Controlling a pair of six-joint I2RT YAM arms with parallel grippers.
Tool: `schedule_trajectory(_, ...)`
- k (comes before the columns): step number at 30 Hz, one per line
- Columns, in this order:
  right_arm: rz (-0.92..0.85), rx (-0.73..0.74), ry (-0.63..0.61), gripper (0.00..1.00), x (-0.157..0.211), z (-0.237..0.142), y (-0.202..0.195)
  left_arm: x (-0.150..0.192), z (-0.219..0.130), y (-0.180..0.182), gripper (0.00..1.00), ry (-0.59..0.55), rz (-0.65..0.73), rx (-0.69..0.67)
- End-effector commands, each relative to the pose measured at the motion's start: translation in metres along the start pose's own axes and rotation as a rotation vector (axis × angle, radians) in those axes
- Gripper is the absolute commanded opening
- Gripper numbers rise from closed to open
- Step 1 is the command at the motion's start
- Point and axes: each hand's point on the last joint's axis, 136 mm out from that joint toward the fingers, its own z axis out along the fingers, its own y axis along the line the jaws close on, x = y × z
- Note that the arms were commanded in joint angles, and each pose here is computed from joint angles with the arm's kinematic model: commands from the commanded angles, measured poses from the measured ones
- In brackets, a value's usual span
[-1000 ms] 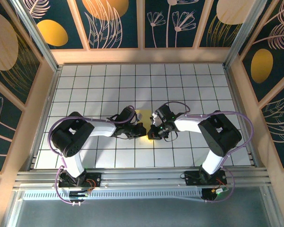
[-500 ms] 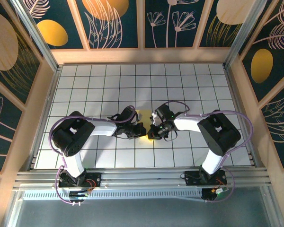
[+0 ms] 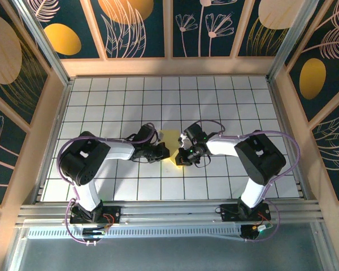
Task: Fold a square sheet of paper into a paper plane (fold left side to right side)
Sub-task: Third fold the triangle at the center of the table.
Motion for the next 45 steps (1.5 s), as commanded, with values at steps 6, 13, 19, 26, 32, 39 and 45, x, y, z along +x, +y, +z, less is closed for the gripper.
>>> schedule_trajectory(6,0.091,0.244,0.123,0.0,0.042,0.012,-0.063,-0.037,-0.023,0.062,0.0,-0.144,-0.026,-0.183)
schedule_trajectory(13,0.091,0.245,0.126,0.0,0.043,0.011,-0.063,-0.061,-0.033,0.08,0.0,-0.2,-0.029,-0.215)
schedule_trajectory(19,0.091,0.239,0.128,0.0,0.043,0.011,-0.061,-0.077,-0.045,0.089,0.0,-0.242,-0.044,-0.204)
schedule_trajectory(26,0.09,0.222,0.107,0.0,0.037,0.011,-0.057,-0.077,-0.081,0.054,0.0,-0.324,0.05,-0.148)
schedule_trajectory(32,0.094,0.224,0.106,0.0,0.037,0.012,-0.057,-0.034,-0.072,0.002,0.0,-0.237,0.125,0.028)
schedule_trajectory(39,0.098,0.228,0.101,0.0,0.037,0.011,-0.058,-0.018,-0.035,-0.022,0.0,-0.143,0.136,0.082)
schedule_trajectory(45,0.098,0.23,0.101,0.0,0.037,0.011,-0.057,-0.017,-0.012,-0.011,0.0,-0.078,0.122,0.049)
